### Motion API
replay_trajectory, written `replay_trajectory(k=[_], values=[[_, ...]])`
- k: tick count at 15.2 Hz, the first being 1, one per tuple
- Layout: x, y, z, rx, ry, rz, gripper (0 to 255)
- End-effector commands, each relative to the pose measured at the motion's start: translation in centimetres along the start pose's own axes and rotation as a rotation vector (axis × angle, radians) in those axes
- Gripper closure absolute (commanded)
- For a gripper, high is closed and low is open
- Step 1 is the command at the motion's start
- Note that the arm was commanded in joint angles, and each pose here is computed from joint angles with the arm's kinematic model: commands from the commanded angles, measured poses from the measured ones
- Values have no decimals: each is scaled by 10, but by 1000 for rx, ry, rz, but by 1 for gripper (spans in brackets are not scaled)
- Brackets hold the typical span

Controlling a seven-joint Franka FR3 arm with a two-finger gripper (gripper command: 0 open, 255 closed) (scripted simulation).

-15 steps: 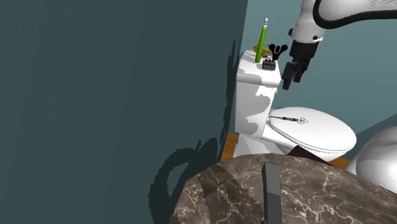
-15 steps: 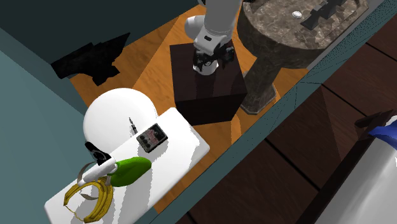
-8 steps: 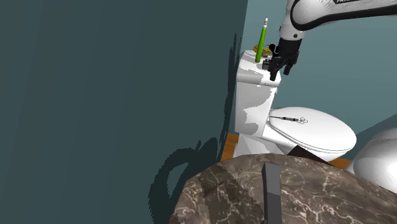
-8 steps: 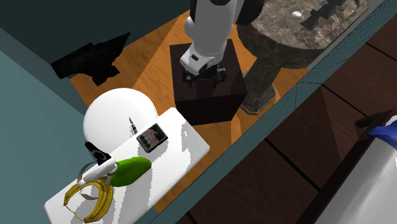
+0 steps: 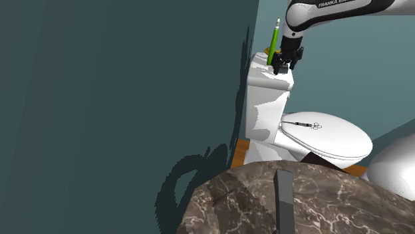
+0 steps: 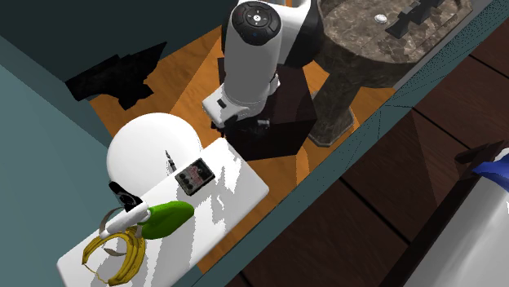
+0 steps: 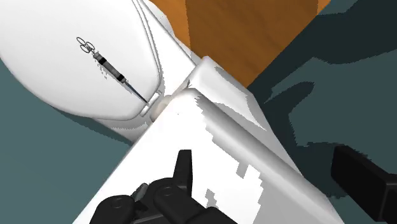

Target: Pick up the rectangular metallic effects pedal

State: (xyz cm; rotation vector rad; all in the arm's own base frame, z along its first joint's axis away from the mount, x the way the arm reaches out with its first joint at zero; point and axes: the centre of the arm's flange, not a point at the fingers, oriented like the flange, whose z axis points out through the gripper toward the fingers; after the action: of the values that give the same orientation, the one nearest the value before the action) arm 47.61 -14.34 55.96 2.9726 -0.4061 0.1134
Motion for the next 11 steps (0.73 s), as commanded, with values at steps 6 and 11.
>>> replay_trajectory(k=[6, 11], values=[[69, 43, 4, -55, 45, 146, 0], [114, 80, 4, -93, 76, 250, 0]])
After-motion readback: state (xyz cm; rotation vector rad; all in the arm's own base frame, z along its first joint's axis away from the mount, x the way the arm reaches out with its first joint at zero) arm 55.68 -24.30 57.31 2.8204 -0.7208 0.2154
